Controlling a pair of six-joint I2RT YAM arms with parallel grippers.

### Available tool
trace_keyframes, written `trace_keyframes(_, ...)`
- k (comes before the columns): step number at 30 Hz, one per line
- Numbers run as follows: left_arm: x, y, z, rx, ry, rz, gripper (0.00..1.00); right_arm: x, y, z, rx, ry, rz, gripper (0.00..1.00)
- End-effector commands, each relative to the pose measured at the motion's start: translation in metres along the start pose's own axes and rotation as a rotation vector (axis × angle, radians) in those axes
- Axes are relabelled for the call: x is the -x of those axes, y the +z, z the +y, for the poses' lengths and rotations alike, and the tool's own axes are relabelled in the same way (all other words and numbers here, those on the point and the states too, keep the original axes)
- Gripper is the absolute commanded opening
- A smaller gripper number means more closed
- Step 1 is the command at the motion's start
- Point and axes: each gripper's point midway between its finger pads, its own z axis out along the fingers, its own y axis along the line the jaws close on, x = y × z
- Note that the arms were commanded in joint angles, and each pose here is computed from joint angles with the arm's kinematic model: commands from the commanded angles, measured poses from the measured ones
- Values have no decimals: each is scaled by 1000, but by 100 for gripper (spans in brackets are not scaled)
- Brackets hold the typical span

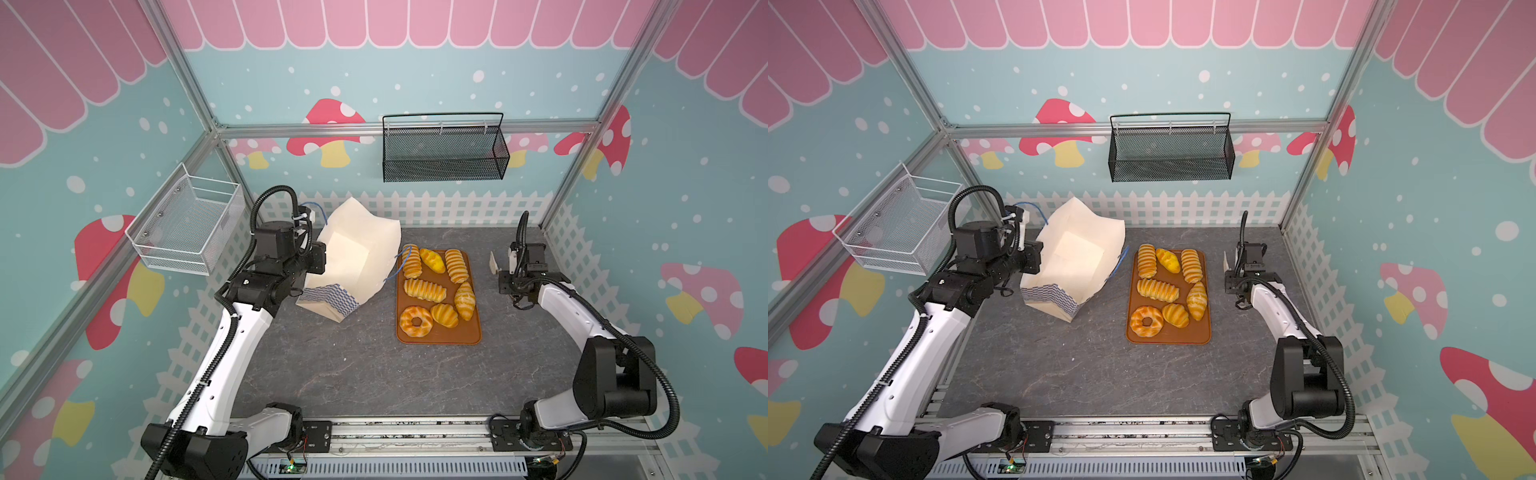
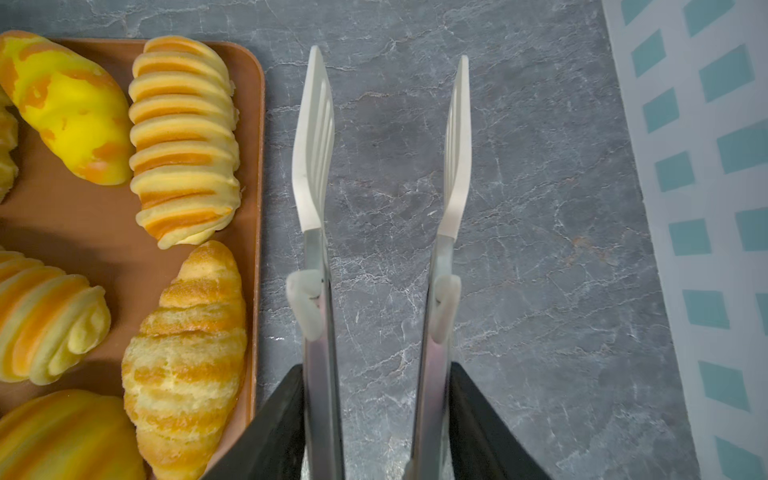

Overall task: Take the fake bread out of the paper bag
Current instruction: 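Raise the tongs from the tray while the left gripper stands the bag upright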

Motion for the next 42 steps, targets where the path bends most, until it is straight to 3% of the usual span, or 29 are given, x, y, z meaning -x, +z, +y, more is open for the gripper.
trace_keyframes(1,11,4,-6,-46,-92,-4,0,23,9,2,54,8,-100,53)
trace_keyframes(10,35,38,-19,-150,-280,-57,0,9,42,0,102,6,-60,55)
trace_keyframes(22,45,80,-24,-229,-487,-82,0,-5,63,7,137,-8,-14,68)
trace_keyframes(33,42,104,-29,-298,-603,-58,0,9,52,6,134,-19,-51,78)
trace_keyframes(42,40,106,-14,-277,-637,-76,0,10,52,8,149,-15,-49,80)
